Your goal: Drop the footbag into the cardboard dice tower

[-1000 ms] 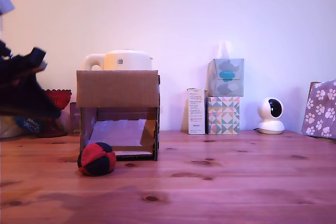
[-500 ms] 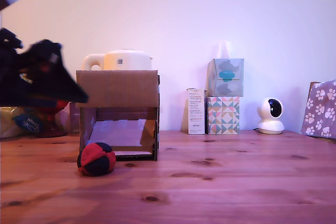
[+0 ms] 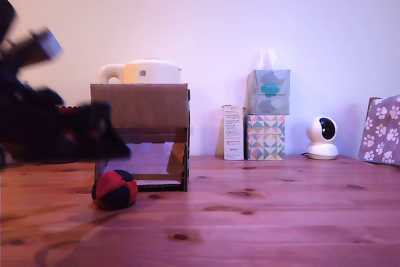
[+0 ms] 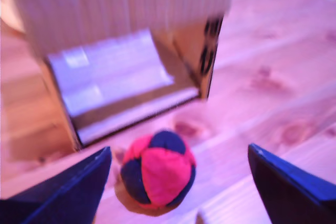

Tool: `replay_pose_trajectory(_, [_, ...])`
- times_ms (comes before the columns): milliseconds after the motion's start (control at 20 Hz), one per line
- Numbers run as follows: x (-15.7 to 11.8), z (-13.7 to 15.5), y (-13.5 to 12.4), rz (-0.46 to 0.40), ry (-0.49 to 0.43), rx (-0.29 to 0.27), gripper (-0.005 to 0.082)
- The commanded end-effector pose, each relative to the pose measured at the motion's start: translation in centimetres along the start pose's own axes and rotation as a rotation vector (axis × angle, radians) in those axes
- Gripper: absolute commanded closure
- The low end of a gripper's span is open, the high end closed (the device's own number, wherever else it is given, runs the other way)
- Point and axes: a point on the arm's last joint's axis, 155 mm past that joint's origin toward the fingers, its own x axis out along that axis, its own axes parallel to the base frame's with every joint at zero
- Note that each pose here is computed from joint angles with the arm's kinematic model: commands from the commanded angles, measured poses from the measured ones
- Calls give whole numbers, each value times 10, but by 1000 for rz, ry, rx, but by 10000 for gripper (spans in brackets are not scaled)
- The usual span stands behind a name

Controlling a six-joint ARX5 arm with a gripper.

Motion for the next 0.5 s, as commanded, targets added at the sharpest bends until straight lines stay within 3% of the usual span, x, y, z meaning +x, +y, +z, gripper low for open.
replay_pose_trajectory(0, [12, -3, 1, 0, 16, 13, 11])
replay_pose_trajectory(300, [42, -30, 10, 14, 128, -1, 34])
replay_pose_trajectory(350, [43, -37, 11, 17, 153, -4, 95])
replay_pose_trajectory(450, [41, -45, 12, 20, 183, -7, 378])
